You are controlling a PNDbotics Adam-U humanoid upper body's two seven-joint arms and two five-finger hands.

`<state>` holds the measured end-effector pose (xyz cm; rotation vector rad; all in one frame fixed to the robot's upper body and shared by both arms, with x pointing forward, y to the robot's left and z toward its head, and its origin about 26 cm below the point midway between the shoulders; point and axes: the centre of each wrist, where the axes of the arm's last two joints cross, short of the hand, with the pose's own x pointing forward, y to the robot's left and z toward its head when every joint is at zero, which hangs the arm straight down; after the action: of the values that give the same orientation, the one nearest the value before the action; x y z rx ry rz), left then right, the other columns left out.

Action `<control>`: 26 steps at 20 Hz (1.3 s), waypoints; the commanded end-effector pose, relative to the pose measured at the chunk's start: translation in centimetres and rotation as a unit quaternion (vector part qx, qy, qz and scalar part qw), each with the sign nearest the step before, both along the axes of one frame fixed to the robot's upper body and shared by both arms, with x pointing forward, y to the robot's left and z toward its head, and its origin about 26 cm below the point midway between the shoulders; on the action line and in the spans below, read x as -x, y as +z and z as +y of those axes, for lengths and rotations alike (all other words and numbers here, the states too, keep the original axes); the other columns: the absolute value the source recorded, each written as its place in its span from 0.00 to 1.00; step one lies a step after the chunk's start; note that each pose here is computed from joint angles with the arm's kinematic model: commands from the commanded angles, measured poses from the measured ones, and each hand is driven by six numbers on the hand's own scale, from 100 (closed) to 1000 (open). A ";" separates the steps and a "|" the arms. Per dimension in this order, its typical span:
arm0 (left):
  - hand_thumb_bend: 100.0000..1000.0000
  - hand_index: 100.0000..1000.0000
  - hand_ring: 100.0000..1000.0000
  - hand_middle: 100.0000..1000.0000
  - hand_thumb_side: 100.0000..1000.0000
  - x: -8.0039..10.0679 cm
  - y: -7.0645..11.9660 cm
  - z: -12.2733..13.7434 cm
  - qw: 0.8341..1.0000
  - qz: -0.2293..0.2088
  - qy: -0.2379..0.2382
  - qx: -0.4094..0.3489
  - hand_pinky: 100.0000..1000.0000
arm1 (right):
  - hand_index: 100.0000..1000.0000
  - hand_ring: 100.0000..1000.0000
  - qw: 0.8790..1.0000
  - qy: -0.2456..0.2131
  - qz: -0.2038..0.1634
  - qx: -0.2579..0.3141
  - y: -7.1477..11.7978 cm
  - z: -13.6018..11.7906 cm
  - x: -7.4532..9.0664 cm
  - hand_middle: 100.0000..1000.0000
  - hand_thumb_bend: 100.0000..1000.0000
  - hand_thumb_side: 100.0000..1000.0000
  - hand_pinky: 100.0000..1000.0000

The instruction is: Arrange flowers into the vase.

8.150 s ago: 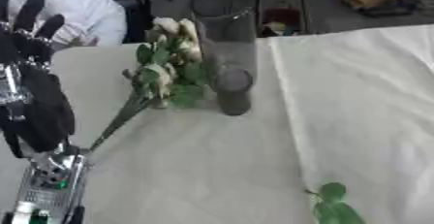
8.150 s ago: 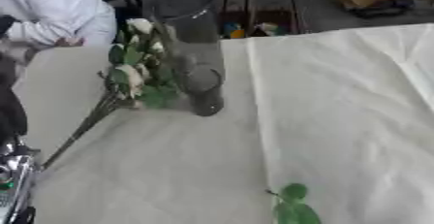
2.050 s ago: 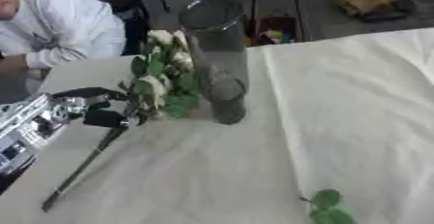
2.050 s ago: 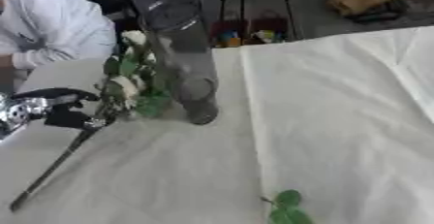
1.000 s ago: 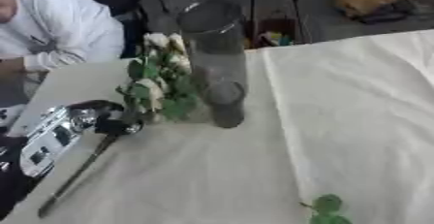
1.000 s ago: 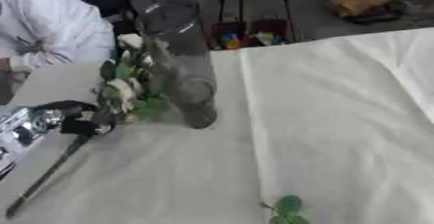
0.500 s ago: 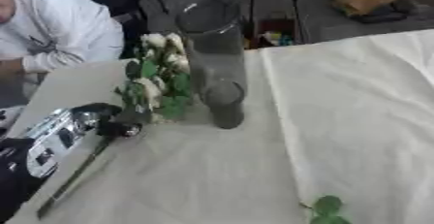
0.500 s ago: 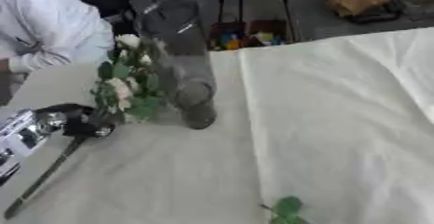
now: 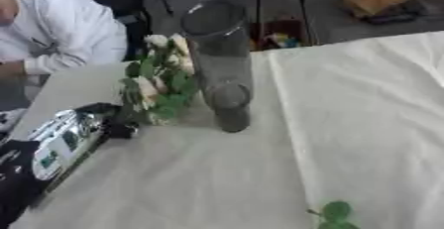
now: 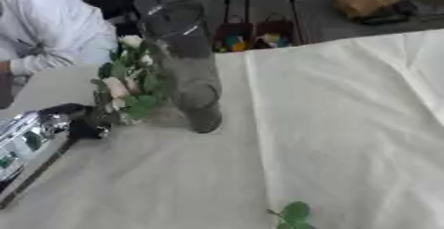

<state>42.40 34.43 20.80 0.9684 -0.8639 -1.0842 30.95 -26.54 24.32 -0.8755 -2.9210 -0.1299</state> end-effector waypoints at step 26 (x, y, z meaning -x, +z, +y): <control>0.00 0.19 0.00 0.00 0.55 -0.8 0.8 0.0 0.999 -0.043 0.013 -0.021 0.00 | 0.61 0.60 1.000 0.007 -0.006 -0.003 0.4 0.1 0.3 0.48 0.00 0.95 0.60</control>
<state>43.22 33.87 20.19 1.0303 -0.8808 -1.0663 30.96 -26.34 24.09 -0.8560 -2.9110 -0.1283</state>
